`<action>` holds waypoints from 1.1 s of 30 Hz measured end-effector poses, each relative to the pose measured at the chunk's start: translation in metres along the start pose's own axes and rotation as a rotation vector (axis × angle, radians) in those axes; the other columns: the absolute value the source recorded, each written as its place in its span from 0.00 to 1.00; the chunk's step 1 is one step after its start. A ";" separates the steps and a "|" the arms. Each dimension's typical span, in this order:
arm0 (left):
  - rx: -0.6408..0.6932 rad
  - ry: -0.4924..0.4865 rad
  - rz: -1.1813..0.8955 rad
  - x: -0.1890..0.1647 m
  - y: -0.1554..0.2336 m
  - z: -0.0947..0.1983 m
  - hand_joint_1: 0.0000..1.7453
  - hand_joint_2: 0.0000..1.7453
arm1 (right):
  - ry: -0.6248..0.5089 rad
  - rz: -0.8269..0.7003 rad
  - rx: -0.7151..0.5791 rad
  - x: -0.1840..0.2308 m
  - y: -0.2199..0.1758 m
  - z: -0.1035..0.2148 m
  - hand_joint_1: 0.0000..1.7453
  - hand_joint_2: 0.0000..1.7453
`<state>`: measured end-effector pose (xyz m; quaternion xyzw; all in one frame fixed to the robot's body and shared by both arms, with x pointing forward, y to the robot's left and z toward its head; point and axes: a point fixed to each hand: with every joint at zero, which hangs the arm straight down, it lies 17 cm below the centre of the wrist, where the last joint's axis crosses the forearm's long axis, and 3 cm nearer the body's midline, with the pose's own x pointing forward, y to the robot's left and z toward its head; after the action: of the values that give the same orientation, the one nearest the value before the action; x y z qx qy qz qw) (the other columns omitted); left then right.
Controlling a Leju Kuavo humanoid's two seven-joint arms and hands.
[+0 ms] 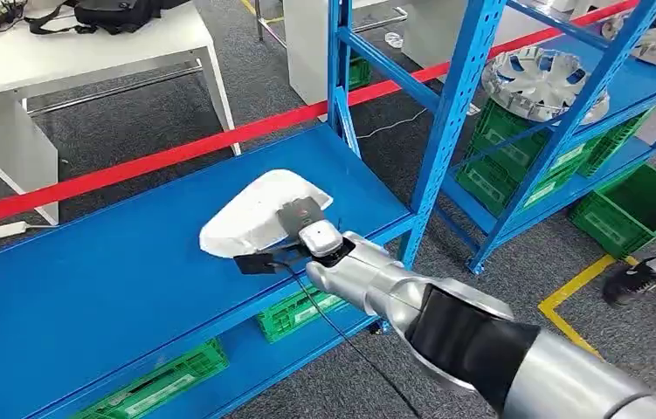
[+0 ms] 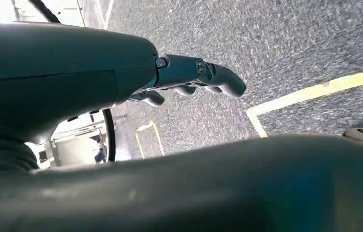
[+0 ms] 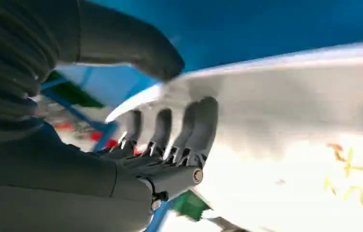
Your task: Take the parts from the cabinet and place them on the table.
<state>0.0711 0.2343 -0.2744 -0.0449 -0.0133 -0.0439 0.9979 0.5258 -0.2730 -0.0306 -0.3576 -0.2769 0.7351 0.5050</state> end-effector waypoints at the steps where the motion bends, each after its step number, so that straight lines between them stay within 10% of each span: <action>1: 0.000 -0.001 0.002 -0.001 0.000 0.000 0.00 0.00 | 0.029 0.009 -0.007 -0.016 -0.004 0.000 0.86 1.00; 6: -0.002 -0.013 0.007 -0.003 -0.001 -0.001 0.00 0.00 | 0.120 0.024 -0.024 -0.076 -0.016 0.002 0.70 1.00; 12: -0.001 -0.024 0.007 0.001 0.000 0.000 0.00 0.00 | 0.132 0.014 -0.019 -0.084 -0.007 0.003 1.00 1.00; 16: -0.001 -0.022 0.005 0.001 0.000 0.000 0.00 0.00 | 0.133 0.007 -0.015 -0.084 -0.005 0.003 1.00 1.00; 17: -0.001 -0.021 0.004 0.001 0.000 0.000 0.00 1.00 | 0.132 0.005 -0.015 -0.084 -0.004 0.003 1.00 1.00; 33: 0.000 -0.022 0.011 0.001 0.000 0.000 0.00 1.00 | 0.115 -0.007 -0.016 -0.076 -0.003 0.003 1.00 1.00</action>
<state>0.0719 0.2345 -0.2748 -0.0456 -0.0241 -0.0377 0.9980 0.5433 -0.3435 -0.0078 -0.4022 -0.2548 0.7094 0.5197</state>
